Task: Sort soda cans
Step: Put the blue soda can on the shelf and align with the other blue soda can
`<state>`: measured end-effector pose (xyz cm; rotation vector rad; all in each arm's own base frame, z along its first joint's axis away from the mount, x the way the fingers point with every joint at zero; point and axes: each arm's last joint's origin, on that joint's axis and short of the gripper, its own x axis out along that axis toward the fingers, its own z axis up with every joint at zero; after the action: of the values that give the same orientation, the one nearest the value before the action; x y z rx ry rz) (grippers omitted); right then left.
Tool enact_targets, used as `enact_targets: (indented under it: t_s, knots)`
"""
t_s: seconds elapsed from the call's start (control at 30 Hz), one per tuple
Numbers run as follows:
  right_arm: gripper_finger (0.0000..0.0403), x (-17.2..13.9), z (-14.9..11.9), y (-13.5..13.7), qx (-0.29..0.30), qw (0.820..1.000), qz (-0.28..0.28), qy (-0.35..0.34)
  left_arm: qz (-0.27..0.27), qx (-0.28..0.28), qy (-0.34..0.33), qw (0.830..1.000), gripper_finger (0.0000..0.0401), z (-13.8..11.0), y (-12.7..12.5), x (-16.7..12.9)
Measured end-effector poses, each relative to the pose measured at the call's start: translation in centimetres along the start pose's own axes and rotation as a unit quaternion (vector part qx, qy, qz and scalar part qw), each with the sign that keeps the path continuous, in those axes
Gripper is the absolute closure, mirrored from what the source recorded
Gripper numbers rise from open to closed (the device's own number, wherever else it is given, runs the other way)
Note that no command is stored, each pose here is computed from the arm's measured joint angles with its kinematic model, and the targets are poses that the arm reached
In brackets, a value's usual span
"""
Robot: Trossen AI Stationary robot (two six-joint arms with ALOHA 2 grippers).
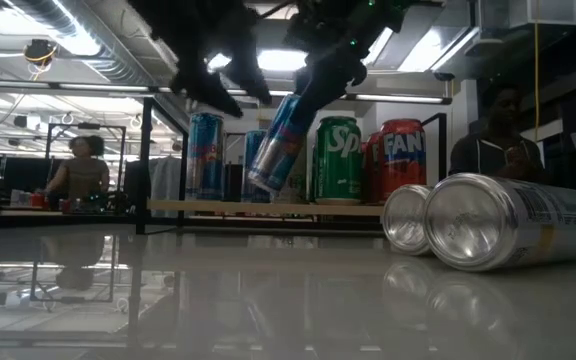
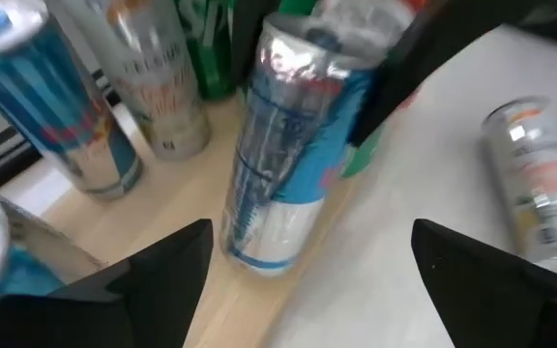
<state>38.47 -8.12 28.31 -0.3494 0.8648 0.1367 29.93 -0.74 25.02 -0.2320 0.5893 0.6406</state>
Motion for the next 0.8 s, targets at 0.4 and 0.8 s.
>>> enact_targets:
  t_s: [0.4, 0.8]
  knots:
    - [0.0167, 0.4, -0.4, 0.2, 0.003, 1.000, 0.017, 0.017, 0.012, 0.030, -0.014, 0.999, 0.0056, -0.3, -0.4, 4.2]
    - [0.0167, 0.4, -0.3, 0.3, 0.004, 1.000, 0.030, 0.009, -0.006, 0.033, -0.014, 0.999, 0.0056, 0.3, 0.4, 4.8]
